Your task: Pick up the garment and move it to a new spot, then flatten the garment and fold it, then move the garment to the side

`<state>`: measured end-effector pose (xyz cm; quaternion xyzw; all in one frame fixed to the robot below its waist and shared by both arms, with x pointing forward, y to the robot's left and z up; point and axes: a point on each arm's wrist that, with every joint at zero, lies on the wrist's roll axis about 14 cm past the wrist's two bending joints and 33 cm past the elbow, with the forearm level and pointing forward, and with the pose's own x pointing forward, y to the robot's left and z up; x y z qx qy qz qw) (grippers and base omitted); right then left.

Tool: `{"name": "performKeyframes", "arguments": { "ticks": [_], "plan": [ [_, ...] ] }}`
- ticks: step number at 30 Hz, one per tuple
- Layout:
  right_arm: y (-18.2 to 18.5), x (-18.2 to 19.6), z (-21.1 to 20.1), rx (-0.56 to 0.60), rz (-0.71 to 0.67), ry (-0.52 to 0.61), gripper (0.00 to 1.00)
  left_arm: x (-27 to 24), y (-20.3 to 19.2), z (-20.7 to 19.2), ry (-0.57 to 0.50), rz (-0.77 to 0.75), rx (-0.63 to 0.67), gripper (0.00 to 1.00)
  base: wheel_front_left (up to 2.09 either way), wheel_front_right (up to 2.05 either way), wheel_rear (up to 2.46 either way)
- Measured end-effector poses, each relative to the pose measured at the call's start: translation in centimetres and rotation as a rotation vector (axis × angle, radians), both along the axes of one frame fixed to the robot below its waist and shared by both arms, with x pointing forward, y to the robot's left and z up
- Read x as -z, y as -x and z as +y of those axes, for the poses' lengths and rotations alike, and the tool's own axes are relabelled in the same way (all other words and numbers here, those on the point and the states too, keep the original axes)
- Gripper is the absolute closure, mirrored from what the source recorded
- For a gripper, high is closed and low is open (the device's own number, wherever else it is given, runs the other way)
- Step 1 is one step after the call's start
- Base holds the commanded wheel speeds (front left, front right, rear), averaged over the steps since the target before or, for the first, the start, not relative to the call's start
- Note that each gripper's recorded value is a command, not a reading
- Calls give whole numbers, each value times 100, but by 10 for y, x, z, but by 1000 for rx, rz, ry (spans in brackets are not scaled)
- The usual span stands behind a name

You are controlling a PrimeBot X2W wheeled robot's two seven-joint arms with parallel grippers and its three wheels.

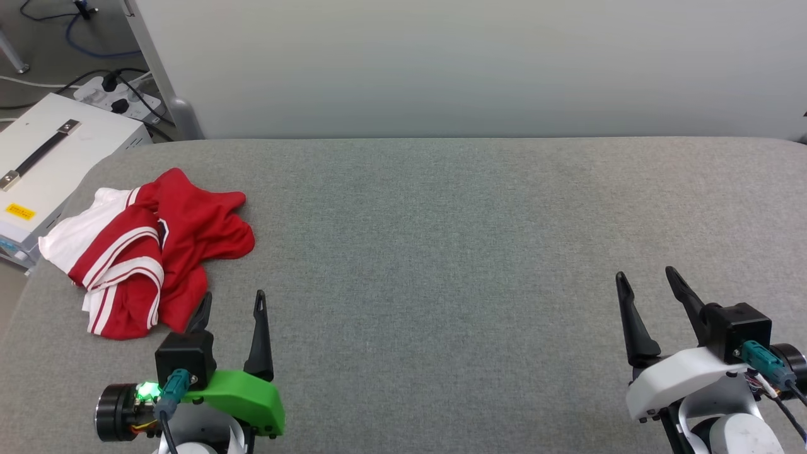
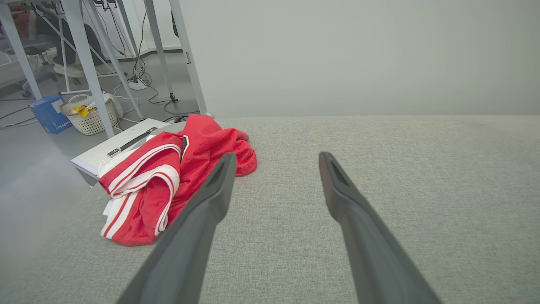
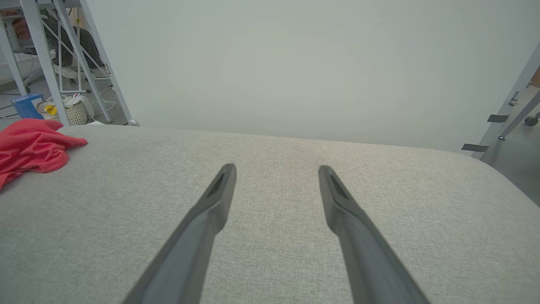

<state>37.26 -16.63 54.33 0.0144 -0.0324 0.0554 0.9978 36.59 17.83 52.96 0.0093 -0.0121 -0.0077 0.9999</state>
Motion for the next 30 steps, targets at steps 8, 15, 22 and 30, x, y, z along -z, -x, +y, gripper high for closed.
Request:
{"name": "performKeyframes", "arguments": {
  "ticks": [8,15,22,30],
  "plan": [
    [-1,-3,-1,2,-19,-2,0,-2,0,-1,10,-15,5,0,0,0,0],
    [0,1,0,-1,-15,-2,0,2,0,-2,19,-11,11,0,0,0,0],
    [-1,1,1,-1,-24,-5,0,7,0,-3,22,-5,16,0,0,0,0],
    [-4,-6,2,-4,-50,-6,0,3,0,-2,31,-27,18,0,0,0,0]
  ]
}}
